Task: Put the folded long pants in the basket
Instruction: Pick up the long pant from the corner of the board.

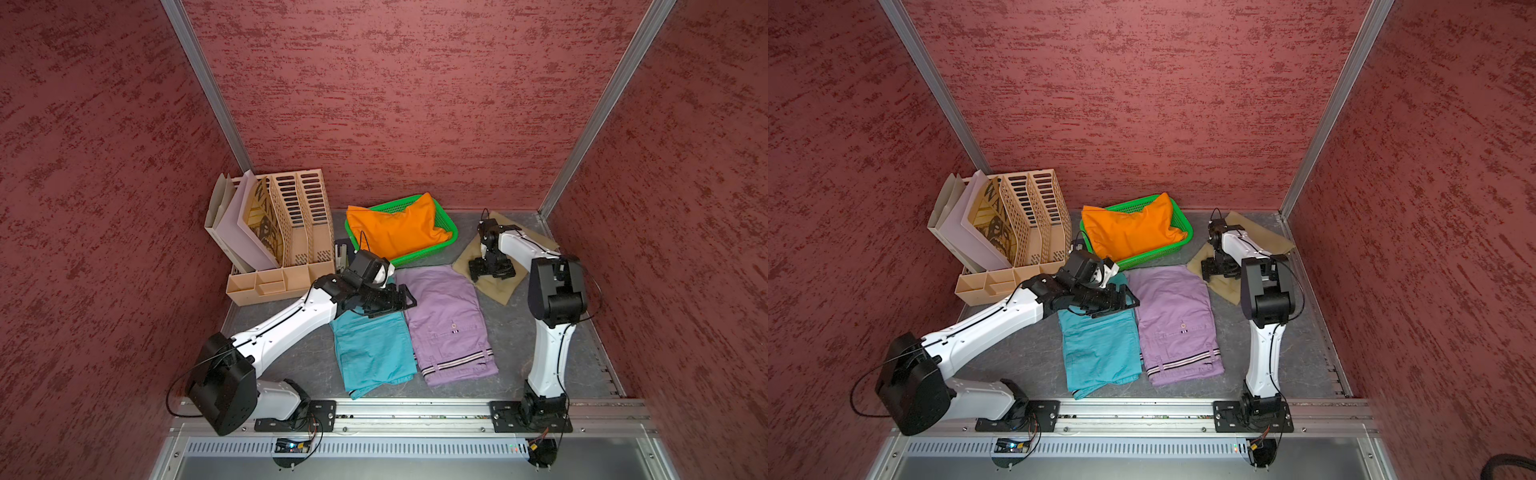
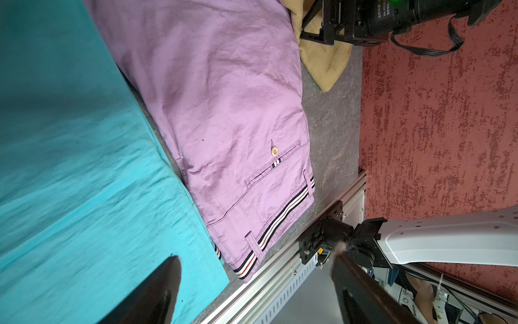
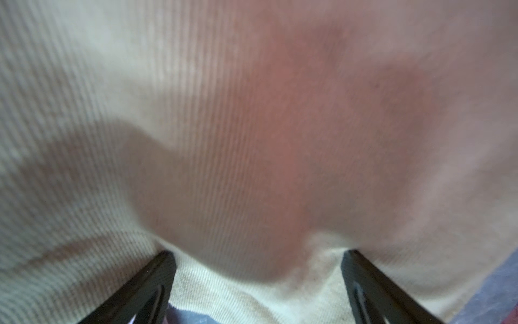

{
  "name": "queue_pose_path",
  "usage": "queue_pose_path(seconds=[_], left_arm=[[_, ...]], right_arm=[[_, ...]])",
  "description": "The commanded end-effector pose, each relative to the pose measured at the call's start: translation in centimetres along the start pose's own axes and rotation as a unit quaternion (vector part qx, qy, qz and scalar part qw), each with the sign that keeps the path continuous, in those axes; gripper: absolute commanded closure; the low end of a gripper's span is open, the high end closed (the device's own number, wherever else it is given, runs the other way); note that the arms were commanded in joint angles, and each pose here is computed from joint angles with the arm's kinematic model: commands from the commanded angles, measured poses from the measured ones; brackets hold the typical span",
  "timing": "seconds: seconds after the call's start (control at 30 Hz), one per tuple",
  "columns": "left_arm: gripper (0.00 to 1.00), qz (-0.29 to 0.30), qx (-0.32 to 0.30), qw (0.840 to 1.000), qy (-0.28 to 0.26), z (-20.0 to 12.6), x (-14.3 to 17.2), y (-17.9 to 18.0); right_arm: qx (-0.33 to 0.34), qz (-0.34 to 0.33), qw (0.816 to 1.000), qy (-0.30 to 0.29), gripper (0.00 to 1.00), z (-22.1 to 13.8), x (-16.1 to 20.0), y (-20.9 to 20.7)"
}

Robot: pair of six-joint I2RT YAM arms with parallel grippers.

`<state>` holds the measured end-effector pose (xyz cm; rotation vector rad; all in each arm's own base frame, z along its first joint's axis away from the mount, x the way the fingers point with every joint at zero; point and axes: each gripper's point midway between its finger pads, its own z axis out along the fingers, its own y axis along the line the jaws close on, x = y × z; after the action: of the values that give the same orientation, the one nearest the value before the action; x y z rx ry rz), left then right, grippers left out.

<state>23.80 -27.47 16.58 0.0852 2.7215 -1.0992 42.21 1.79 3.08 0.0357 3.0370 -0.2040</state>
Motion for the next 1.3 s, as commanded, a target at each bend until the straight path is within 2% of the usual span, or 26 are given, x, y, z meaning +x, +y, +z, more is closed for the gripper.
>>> queue_pose_path(seconds=[0.0, 0.13, 0.23, 0.27, 0.3, 0.33, 0.43, 0.5, 0.53, 0.6, 0.7, 0.77, 0.93, 1.03, 1.1, 1.27], left_arm=[[0.11, 0.011, 0.006, 1.000, -0.002, -0.2, -0.3, -0.7], [0.11, 0.014, 0.006, 1.000, -0.003, -0.4, -0.2, -0.7], [0.11, 0.015, 0.005, 1.000, -0.003, -0.4, -0.3, -0.7], [0.11, 0.016, 0.005, 1.000, -0.003, -0.4, -0.4, -0.8], [0.11, 0.015, 0.005, 1.000, -0.003, -0.5, -0.3, -0.7], [0.11, 0.015, 0.005, 1.000, -0.002, -0.5, -0.3, -0.8], [0.11, 0.014, 0.005, 1.000, -0.002, -0.5, -0.2, -0.7], [0.11, 0.014, 0.005, 1.000, -0.003, -0.4, -0.3, -0.6], [0.11, 0.013, 0.004, 1.000, -0.002, -0.4, -0.2, -0.6], [0.11, 0.013, 0.002, 1.000, 0.000, -0.4, -0.2, -0.5], [0.11, 0.012, 0.000, 1.000, -0.001, -0.4, -0.2, -0.4], [0.11, 0.010, 0.001, 1.000, -0.001, -0.3, -0.2, -0.4], [0.11, 0.007, -0.001, 1.000, -0.002, -0.4, -0.2, -0.4], [0.11, 0.006, -0.002, 1.000, -0.006, -0.7, -0.2, -0.5], [0.11, 0.004, 0.000, 1.000, -0.011, -0.8, -0.2, -0.5], [0.12, 0.004, 0.002, 1.000, -0.012, -0.8, -0.1, -0.7]], right_arm=[[0.028, 0.002, 1.000, 0.005, 0.02, 1.7, -1.1, -1.2], [-0.012, -0.002, 0.999, 0.043, 0.02, 3.3, 0.1, 0.3], [-0.025, -0.002, 0.998, 0.057, 0.07, 3.8, 0.6, 0.8], [-0.031, -0.004, 0.998, 0.056, 0.13, 3.7, 0.5, 1.0], [-0.043, -0.004, 0.997, 0.057, 0.27, 3.6, 0.5, 1.3], [-0.049, -0.002, 0.997, 0.060, 0.34, 3.6, 0.5, 1.4], [-0.058, -0.001, 0.995, 0.077, 0.37, 4.3, 1.0, 1.8], [-0.061, 0.000, 0.994, 0.087, 0.43, 4.8, 1.2, 2.0], [-0.062, 0.000, 0.994, 0.087, 0.49, 4.9, 1.2, 2.1], [-0.059, -0.001, 0.994, 0.094, 0.69, 5.5, 1.5, 2.1], [-0.062, 0.002, 0.993, 0.096, 0.85, 6.1, 1.6, 2.2], [-0.058, 0.000, 0.993, 0.100, 1.00, 6.6, 1.8, 2.1], [-0.064, 0.012, 0.995, 0.072, 1.00, 6.2, 1.0, 2.1], [-0.097, 0.044, 0.994, 0.031, 1.00, 4.3, -0.2, 1.6], [-0.172, 0.078, 0.982, -0.008, 1.00, 1.4, -1.6, 2.2], [-0.286, 0.140, 0.944, -0.081, 1.00, -4.9, -3.6, 2.1]])
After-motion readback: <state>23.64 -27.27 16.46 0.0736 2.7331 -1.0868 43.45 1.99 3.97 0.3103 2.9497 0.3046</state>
